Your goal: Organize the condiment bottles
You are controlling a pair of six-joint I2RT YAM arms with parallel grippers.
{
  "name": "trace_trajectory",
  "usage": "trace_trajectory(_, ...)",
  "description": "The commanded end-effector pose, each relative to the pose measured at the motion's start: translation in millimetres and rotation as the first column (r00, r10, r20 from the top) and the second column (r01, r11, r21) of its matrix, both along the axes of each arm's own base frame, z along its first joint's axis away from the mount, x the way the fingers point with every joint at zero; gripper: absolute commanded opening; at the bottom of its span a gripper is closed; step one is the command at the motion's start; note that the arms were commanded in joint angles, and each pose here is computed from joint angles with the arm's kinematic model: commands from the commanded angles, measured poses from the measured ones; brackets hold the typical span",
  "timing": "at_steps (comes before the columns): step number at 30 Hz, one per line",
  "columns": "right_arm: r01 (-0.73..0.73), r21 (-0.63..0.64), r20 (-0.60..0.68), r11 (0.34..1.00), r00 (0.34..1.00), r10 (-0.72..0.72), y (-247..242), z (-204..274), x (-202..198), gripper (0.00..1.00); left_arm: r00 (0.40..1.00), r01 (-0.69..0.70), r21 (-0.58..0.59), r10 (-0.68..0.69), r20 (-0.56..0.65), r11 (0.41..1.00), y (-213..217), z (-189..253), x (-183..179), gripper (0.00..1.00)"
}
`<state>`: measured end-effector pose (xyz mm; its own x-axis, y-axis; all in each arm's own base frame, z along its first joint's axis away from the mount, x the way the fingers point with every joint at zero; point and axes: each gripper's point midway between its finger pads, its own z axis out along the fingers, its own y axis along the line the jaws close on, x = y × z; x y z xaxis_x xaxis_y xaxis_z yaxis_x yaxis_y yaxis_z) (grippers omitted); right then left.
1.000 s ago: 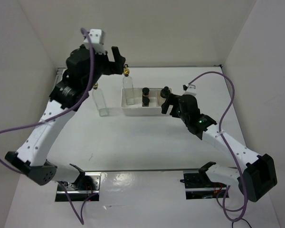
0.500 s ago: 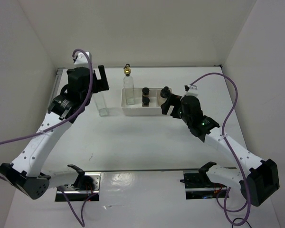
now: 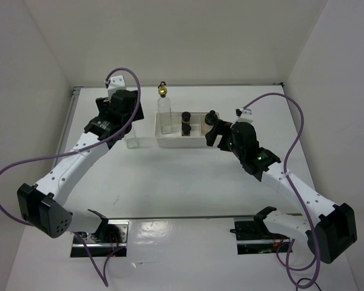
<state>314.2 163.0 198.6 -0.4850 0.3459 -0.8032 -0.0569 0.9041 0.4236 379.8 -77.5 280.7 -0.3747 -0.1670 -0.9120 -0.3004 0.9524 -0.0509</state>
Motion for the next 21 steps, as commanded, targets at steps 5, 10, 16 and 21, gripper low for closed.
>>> trace_trajectory(5,0.012,0.011,0.033,1.0,0.999,-0.012,-2,5,5,0.98,0.994,-0.076,0.012,0.075,0.075,0.997,8,6,18,1.0)
trace_trajectory(10,0.021,0.003,0.028,1.0,0.999,-0.022,-3,2,6,0.98,0.997,0.019,0.069,-0.024,0.069,0.997,-1,6,23,1.0)
trace_trajectory(16,0.022,-0.002,0.02,1.0,1.0,-0.022,-4,-2,5,0.98,0.999,0.031,0.073,-0.034,0.042,0.997,9,-5,27,1.0)
trace_trajectory(21,0.018,-0.011,0.021,1.0,1.0,-0.018,-3,-4,7,0.98,0.999,0.032,0.058,-0.034,0.035,0.998,17,-10,25,0.99)
